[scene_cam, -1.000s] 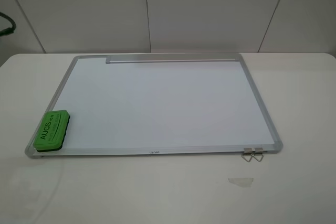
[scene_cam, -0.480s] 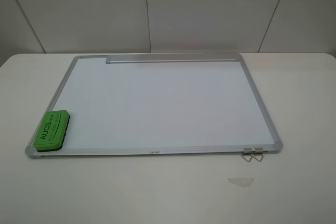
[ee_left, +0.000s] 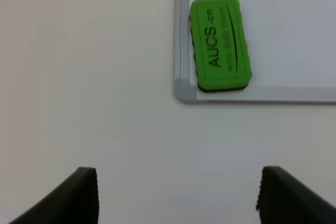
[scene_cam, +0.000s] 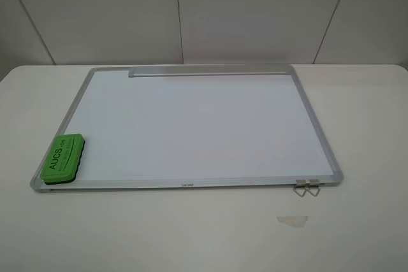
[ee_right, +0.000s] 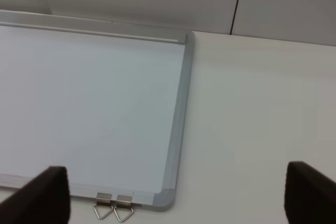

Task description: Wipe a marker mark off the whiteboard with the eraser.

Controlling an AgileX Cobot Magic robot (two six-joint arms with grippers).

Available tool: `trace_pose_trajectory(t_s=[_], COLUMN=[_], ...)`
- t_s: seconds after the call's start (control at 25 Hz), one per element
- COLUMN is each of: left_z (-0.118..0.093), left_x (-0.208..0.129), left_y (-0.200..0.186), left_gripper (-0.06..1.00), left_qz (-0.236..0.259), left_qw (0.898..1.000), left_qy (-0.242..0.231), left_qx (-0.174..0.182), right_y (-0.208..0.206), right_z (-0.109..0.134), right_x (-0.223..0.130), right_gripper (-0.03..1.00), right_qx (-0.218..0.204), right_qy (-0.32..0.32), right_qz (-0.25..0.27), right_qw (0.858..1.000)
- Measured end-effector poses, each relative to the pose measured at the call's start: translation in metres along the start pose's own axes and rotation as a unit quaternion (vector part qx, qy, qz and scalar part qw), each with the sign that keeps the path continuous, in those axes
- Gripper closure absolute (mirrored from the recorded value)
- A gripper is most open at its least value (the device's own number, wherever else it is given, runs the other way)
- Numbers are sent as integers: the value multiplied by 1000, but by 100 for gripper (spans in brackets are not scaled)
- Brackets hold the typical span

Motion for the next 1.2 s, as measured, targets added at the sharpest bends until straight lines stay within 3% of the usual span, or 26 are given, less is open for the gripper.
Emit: trace_pose_trajectory(t_s=[0.44,0.8,1.2], left_z=[-1,-2,-2], left_x=[0,-19,-20], left_y=[4,-16,-16], left_gripper=[30,30,30], left_qz=[-34,-131,-133], left_qw=[999,991,991], left_qy=[11,5,5], left_qx=[-1,7,8], right_y=[0,0,0], right_z=[0,0,0], right_x=[0,0,0], right_gripper=[15,15,15], right_qx=[0,0,0], right_qy=[0,0,0], right_qz=[0,0,0], right_qw=[1000,1000,1000])
Point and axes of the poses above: a point on each arm's last joint axis where the gripper is mounted, y pointing out along that axis toward the gripper, z along the wrist's bending axis when the last joint is at zero, x = y × z, the point moved 1 cm from there along y, pointing out along that axis toward the gripper, and after that the axes turned 9 degrees about y, right-handed, at the moved point
